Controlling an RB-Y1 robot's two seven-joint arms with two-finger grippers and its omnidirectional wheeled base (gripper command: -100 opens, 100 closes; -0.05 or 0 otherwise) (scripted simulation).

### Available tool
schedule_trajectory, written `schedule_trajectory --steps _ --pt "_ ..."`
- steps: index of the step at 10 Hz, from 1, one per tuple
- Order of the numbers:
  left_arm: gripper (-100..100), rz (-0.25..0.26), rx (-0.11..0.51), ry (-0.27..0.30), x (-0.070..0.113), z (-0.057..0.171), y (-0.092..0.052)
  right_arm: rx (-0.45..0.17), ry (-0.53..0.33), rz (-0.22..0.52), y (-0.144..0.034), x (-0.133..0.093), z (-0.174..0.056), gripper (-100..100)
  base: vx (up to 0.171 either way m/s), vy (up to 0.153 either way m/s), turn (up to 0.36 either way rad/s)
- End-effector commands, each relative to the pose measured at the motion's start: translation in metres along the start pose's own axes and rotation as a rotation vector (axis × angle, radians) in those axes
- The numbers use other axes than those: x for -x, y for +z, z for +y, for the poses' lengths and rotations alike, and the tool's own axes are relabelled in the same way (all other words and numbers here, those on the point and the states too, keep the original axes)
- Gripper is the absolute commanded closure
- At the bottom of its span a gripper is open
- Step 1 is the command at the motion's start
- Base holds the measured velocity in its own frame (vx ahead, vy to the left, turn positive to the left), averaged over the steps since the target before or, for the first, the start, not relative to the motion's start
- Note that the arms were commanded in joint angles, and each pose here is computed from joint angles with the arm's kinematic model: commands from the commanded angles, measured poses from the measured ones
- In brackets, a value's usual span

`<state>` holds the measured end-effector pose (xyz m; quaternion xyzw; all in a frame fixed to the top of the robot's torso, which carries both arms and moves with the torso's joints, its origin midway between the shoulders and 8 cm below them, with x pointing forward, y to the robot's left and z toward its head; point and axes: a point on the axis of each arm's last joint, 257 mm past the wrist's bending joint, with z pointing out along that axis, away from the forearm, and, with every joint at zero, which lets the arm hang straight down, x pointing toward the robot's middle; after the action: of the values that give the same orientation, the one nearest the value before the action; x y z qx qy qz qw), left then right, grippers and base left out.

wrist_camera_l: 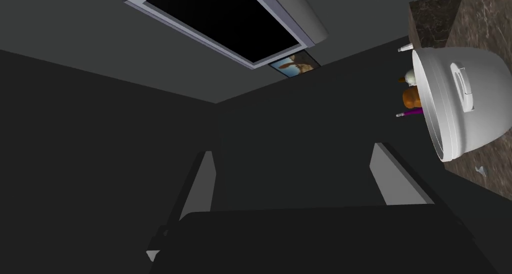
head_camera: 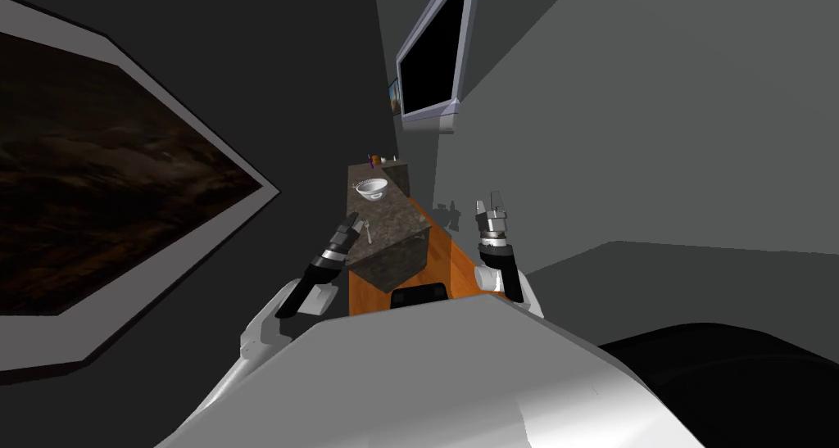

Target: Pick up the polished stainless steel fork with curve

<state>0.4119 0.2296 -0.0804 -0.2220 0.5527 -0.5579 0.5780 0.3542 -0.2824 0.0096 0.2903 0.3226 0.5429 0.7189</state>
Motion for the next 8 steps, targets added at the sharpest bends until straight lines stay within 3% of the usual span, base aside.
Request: schedule_trajectory --steps 1,4,6,7,8 --pt "-100 0.036 0.03 0.013 -0.003 0.008 -0.003 0.0 0.0 0.0 0.0 0.0 0.0 0 -0.014 -0.015 -0.069" --pt "-100 0.093 0.136 -0.013 -0.01 0.042 -0.015 0.0 0.0 0.0 0.0 0.0 0.0 0 -0.015 -0.015 -0.111" --pt "-100 0.118 0.145 0.015 -0.009 0.043 -0.017 0.0 0.0 0.0 0.0 0.0 0.0 0 -0.011 -0.007 -0.023" --pt "-100 0.139 0.204 -0.001 -0.01 0.061 -0.025 0.0 0.0 0.0 0.0 0.0 0.0 0 -0.01 -0.013 -0.139" --pt "-100 0.154 0.209 0.017 -0.009 0.062 -0.026 0.0 0.0 0.0 0.0 0.0 0.0 0 -0.011 -0.007 -0.095"
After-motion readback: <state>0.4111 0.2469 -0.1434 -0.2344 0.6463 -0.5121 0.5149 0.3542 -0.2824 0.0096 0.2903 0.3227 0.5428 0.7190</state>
